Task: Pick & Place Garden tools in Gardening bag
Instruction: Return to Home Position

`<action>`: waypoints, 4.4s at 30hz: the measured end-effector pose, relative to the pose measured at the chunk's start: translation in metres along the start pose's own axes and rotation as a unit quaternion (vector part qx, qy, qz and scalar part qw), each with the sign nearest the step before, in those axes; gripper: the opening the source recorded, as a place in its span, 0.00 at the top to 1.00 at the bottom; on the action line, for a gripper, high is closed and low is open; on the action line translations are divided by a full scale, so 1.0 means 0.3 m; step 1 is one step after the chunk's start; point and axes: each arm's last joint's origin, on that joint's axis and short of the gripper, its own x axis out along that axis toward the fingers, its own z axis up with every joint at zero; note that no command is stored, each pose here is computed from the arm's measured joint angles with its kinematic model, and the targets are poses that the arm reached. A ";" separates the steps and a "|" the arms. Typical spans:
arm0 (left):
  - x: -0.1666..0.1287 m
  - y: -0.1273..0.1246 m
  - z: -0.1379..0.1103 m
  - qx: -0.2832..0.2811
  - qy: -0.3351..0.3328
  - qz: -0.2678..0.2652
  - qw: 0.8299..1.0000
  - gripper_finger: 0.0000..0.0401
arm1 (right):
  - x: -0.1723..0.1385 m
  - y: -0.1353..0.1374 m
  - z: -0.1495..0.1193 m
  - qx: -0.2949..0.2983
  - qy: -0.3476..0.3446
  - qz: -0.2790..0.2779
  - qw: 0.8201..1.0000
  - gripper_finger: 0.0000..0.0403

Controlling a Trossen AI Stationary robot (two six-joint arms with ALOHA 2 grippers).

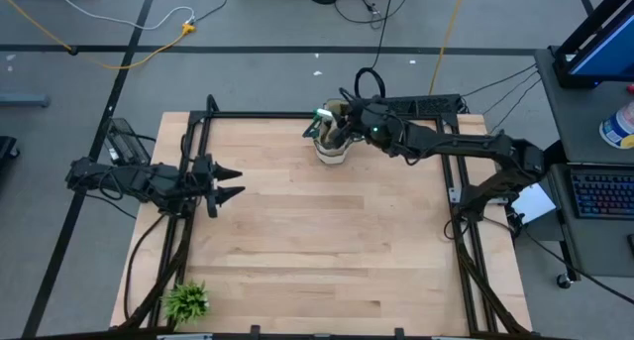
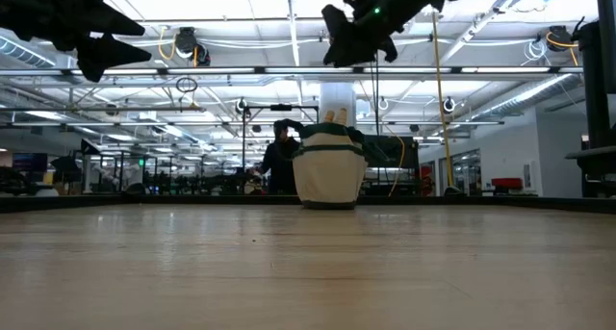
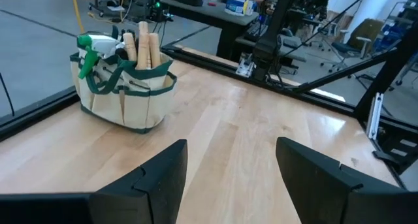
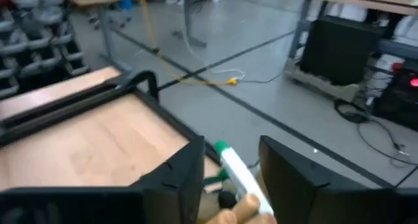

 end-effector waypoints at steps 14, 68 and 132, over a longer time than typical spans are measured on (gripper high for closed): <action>-0.071 0.026 -0.005 0.035 -0.014 -0.035 0.999 0.40 | -0.111 -0.030 0.041 -0.060 0.026 0.069 0.996 0.97; -0.029 0.041 -0.116 0.044 -0.050 -0.064 0.996 0.40 | -0.591 -0.291 -0.591 0.076 -0.083 0.264 0.958 1.00; 0.005 0.049 -0.176 -0.006 -0.046 -0.055 0.997 0.40 | -0.634 -0.330 -0.644 -0.050 -0.073 0.262 0.961 1.00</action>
